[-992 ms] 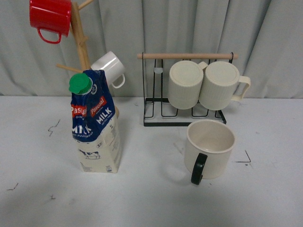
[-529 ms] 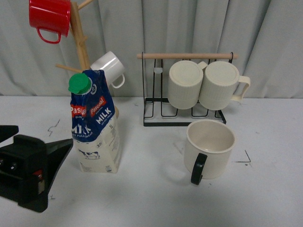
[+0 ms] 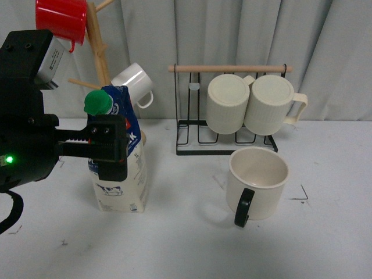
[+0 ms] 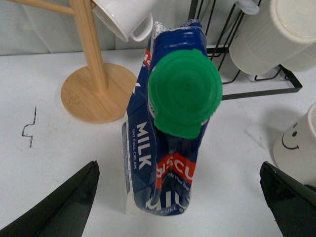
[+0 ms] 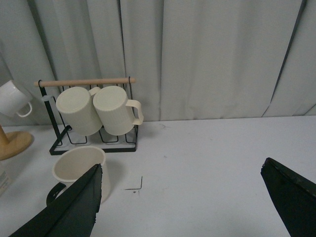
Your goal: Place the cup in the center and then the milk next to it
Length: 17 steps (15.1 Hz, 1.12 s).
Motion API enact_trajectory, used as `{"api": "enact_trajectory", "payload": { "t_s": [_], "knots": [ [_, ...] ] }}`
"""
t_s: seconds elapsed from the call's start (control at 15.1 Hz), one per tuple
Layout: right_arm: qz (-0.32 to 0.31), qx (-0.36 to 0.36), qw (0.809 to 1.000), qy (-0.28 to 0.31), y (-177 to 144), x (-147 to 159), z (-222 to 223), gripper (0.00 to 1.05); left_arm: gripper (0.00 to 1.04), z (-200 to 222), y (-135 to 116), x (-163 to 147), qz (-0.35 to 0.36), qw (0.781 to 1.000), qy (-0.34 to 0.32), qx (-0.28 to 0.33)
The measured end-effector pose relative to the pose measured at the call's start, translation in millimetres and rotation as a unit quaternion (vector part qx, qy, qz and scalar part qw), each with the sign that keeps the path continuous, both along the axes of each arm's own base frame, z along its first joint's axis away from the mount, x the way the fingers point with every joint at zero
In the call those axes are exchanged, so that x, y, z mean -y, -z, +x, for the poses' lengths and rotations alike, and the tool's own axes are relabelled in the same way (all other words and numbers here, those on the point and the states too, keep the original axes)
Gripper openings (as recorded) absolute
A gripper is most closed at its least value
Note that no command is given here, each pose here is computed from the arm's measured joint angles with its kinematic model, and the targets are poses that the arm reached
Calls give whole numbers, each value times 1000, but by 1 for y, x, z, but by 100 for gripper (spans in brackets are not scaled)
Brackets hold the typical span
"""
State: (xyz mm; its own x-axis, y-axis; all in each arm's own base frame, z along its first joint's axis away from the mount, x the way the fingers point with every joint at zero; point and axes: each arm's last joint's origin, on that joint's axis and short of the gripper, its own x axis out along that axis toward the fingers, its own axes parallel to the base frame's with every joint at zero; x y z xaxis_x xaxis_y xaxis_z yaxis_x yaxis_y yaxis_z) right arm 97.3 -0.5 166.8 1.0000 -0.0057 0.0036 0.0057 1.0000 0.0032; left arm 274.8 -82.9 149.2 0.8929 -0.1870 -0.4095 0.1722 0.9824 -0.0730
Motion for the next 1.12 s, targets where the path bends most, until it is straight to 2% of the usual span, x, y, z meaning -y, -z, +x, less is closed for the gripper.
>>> {"api": "enact_trajectory", "payload": {
  "t_s": [0.4, 0.6, 0.66, 0.93, 1.12],
  "knots": [
    [0, 0, 1000, 0, 0, 0, 0, 98, 98, 24, 13, 11, 6, 999, -32, 17],
    [0, 0, 1000, 0, 0, 0, 0, 98, 74, 27, 21, 12, 19, 998, -56, 28],
    [0, 0, 1000, 0, 0, 0, 0, 98, 64, 28, 23, 12, 20, 998, -58, 29],
    [0, 0, 1000, 0, 0, 0, 0, 98, 35, 27, 23, 16, 19, 998, -53, 30],
    [0, 0, 1000, 0, 0, 0, 0, 98, 4, 11, 18, 28, 28, 998, -41, 30]
  ]
}}
